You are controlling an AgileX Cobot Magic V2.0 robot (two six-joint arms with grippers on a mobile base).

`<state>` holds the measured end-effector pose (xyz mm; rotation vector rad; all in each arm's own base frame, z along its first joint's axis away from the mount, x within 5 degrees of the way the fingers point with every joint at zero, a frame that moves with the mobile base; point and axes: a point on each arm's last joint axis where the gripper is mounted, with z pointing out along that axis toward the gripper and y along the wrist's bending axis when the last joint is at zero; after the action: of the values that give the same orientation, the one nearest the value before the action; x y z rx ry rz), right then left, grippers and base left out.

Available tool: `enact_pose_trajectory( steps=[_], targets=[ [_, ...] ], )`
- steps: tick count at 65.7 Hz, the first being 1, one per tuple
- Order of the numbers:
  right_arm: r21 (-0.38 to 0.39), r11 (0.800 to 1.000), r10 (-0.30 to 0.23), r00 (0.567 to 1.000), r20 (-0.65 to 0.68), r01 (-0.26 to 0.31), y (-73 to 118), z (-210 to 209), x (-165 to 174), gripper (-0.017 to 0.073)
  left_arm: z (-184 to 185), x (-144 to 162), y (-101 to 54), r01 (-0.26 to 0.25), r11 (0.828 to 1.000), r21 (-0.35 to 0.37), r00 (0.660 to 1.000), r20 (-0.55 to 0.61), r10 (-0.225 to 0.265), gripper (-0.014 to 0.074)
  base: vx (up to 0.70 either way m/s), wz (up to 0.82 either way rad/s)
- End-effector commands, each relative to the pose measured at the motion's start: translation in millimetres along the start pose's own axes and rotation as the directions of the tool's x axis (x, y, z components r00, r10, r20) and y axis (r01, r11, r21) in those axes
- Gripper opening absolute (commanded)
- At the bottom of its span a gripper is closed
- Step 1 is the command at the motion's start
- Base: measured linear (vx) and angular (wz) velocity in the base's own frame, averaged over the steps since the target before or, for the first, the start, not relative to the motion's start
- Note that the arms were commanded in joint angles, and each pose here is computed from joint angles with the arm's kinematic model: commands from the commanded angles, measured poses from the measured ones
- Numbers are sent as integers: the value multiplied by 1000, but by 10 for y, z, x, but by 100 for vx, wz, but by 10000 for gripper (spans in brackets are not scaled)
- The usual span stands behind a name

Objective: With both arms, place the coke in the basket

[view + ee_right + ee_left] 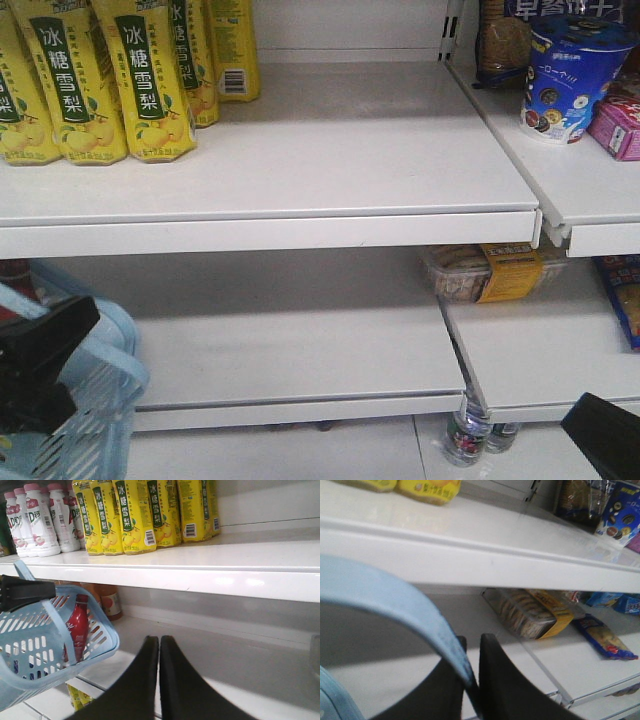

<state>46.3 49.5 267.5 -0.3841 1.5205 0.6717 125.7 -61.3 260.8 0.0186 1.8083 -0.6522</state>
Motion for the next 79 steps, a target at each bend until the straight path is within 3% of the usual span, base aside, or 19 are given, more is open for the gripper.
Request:
enact_pose_trajectory(
  steps=[1, 7, 15, 25, 38, 52, 62, 68, 79],
  targets=[
    [23, 1000, -15, 1000, 20, 15, -9, 5, -87, -5, -118, -53, -23, -53, 998, 33, 994, 95, 50, -6, 0, 0],
    [23, 1000, -14, 1000, 20, 13, -9, 5, -87, -5, -205, 84, 53, -51, 999, 8, 996, 71, 50, -6, 0, 0],
    [23, 1000, -14, 1000, 20, 13, -9, 5, -87, -5, -290, 275, 145, -88, 996, -9, 995, 44, 88, -6, 0, 0],
    [23, 1000, -14, 1000, 20, 13, -9, 5, -87, -5, -346, 548, 270, -199, 980, -27, 980, -8, 199, -6, 0, 0],
    [23, 1000, -14, 1000, 20, 13, -9, 5, -87, -5, -397, 754, 365, -201, 979, -42, 977, -73, 198, -6, 0, 0],
    [23, 1000, -14, 1000, 20, 13, -9, 5, -87, -5, -468, 703, 339, -256, 966, -21, 966, 14, 257, -6, 0, 0],
    [23, 1000, -14, 1000, 20, 13, -9, 5, -87, -5, -551, 655, 321, -256, 967, -13, 961, 106, 256, -6, 0, 0],
    [23, 1000, -14, 1000, 20, 13, -9, 5, -87, -5, -604, 627, 335, -257, 965, -43, 953, 156, 261, -6, 0, 0],
    [23, 1000, -14, 1000, 20, 13, -9, 5, -87, -5, -690, 583, 404, -226, 959, -171, 936, 233, 263, -6, 0, 0]
  ],
)
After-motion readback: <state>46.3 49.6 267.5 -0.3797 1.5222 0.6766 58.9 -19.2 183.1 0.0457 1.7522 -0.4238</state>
